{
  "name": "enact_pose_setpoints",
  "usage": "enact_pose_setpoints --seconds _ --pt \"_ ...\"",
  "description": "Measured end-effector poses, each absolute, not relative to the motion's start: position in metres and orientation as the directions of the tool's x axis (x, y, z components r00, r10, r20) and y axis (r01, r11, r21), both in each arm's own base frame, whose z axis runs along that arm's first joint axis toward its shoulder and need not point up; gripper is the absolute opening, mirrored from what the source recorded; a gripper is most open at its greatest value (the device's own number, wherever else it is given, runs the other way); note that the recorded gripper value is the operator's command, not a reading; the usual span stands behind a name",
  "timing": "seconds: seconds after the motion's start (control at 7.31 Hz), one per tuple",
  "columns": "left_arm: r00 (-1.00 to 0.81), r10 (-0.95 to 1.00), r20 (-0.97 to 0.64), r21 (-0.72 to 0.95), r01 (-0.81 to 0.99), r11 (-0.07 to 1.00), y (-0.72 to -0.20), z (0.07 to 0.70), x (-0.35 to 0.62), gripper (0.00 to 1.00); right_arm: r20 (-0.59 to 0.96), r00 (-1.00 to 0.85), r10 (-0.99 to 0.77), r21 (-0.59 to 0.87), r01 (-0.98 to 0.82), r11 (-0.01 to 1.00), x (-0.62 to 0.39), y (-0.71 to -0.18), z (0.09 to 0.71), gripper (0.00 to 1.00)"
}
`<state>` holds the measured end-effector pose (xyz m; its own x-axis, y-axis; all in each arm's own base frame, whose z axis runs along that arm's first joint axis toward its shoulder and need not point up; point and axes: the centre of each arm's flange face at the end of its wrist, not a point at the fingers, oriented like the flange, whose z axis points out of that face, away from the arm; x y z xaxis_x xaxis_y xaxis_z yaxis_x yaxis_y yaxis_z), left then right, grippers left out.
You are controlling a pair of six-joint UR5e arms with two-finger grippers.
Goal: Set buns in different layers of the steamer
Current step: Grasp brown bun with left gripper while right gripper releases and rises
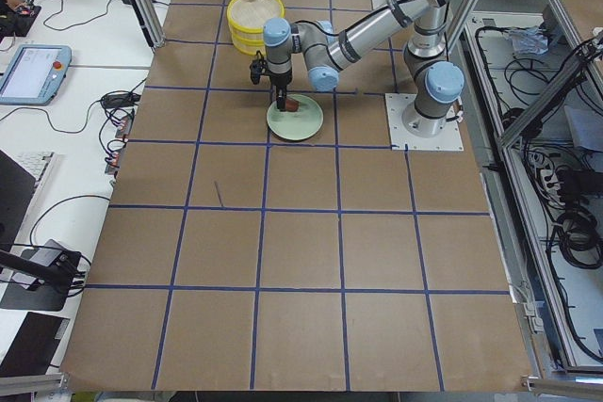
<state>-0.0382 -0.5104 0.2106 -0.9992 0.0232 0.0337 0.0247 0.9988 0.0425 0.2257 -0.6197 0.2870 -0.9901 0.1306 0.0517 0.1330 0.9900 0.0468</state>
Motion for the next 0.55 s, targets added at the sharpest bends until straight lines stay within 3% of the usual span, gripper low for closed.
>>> enact_pose_setpoints --seconds 0.27,0.41,0.55 --pt "-0.999 0.022 0.04 0.071 0.024 0.997 -0.504 0.203 -0.039 0.54 0.048 -0.99 0.133 0.051 0.135 0.99 0.226 -0.619 0.287 0.13" --pt "-0.999 0.021 0.044 0.085 0.025 0.996 -0.501 0.199 -0.04 0.41 0.049 -0.99 0.134 0.051 0.136 0.989 0.226 -0.619 0.287 0.3" --pt "-0.999 0.021 0.046 0.091 0.025 0.996 -0.499 0.198 -0.041 0.09 0.049 -0.99 0.133 0.05 0.135 0.99 0.225 -0.619 0.287 0.48"
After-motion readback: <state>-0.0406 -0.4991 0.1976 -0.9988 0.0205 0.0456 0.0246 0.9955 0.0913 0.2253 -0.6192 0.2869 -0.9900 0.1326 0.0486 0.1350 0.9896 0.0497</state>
